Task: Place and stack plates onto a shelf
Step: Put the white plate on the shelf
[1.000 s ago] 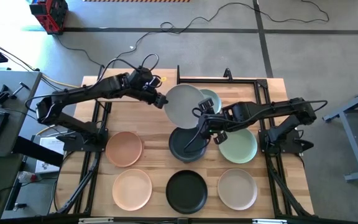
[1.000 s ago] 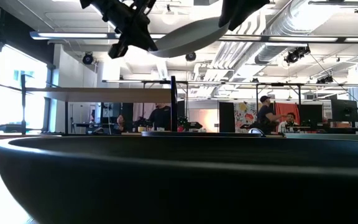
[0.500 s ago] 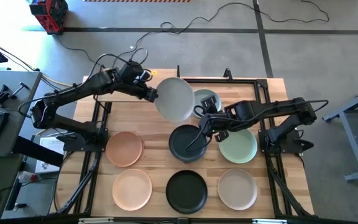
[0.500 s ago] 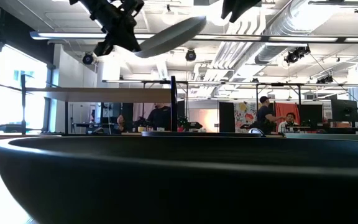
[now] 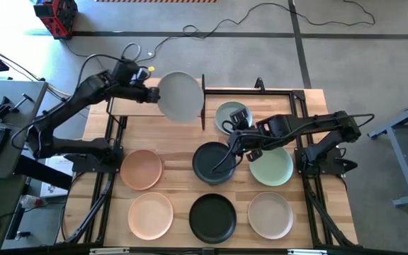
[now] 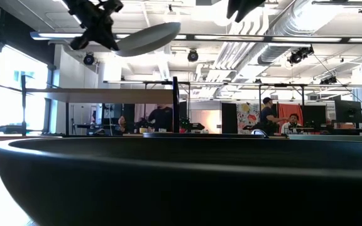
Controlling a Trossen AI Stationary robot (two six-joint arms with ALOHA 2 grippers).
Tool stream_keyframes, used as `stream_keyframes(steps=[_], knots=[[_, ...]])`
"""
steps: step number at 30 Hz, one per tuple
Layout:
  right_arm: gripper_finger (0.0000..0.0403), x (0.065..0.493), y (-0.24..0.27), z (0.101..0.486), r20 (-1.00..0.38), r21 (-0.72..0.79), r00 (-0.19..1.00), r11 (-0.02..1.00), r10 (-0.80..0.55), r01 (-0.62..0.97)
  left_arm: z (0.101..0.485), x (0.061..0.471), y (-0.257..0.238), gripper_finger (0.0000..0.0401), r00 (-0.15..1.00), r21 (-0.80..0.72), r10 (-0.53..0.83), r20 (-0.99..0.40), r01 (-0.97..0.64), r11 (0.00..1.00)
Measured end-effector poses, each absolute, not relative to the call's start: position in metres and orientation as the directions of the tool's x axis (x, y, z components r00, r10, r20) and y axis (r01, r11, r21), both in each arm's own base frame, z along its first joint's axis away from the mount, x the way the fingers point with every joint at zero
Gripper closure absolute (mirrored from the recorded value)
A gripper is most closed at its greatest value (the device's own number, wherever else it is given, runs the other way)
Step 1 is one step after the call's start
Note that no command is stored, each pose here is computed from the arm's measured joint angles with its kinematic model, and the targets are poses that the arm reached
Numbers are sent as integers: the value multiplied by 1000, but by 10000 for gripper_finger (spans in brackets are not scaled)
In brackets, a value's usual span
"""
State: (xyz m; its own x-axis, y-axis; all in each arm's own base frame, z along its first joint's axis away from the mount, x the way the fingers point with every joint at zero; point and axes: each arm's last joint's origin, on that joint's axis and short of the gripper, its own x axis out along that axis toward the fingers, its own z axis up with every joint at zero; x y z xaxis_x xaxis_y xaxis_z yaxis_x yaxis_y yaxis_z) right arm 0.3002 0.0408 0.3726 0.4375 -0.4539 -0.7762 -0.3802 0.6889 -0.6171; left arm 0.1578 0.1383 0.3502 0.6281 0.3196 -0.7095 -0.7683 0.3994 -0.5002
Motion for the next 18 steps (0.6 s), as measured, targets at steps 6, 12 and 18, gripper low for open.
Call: stream_keyframes(steps=[6, 12, 18], knots=[[273, 299, 34, 371, -787, -604, 407, 713, -463, -357, 350, 128, 138, 398, 491, -425, 395, -776, -871, 247], [273, 299, 28, 371, -792, -591, 393, 745, -467, -307, 348, 120, 142, 398, 447, -404, 413, -794, -894, 191], [273, 300, 26, 371, -795, -587, 391, 750, -463, -305, 338, 128, 156, 398, 412, -382, 386, -825, -911, 155]])
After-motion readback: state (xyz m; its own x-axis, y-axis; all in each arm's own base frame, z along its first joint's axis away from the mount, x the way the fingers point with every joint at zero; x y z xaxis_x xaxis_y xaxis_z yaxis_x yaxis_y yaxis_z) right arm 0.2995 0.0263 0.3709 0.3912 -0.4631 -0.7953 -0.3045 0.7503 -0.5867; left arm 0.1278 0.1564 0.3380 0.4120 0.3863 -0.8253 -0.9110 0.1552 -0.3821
